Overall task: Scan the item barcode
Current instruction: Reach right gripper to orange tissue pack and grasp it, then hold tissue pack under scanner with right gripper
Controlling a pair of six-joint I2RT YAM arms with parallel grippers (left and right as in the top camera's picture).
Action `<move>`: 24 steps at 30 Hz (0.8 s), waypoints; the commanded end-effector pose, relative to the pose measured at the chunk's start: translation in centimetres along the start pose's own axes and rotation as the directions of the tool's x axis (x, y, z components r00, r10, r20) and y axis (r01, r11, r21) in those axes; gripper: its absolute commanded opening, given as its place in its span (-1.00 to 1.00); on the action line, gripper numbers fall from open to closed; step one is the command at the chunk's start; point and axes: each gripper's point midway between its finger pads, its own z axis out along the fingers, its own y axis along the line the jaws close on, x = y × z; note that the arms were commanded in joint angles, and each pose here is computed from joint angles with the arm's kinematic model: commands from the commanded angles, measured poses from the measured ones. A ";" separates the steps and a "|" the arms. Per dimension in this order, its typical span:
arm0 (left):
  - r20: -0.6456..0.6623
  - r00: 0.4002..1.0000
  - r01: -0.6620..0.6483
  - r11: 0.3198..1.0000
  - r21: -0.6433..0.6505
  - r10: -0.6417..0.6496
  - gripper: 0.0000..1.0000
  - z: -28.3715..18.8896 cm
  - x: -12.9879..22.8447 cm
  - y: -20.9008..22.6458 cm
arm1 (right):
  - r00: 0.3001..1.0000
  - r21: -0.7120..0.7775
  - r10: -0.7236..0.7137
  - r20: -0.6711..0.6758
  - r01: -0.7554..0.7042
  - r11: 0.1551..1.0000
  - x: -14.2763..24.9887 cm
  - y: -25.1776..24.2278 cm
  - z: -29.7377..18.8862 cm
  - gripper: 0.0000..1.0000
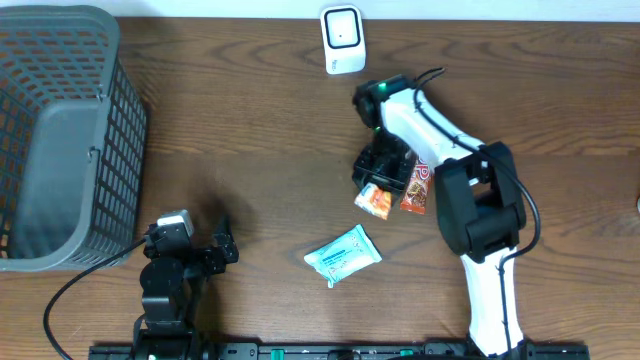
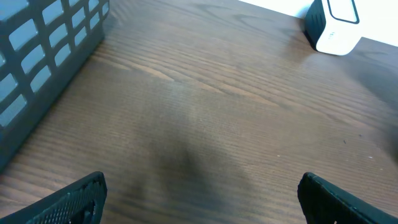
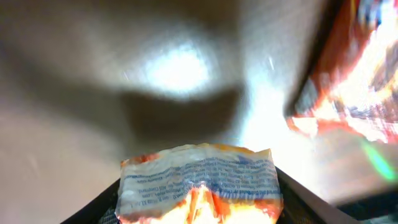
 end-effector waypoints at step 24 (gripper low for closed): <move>-0.028 1.000 0.010 1.000 -0.024 -0.011 0.96 0.3 1.2 0.6 | 0.884 -0.282 -0.393 -0.254 0.321 0.904 3.9 -1.1 -3.7 0.15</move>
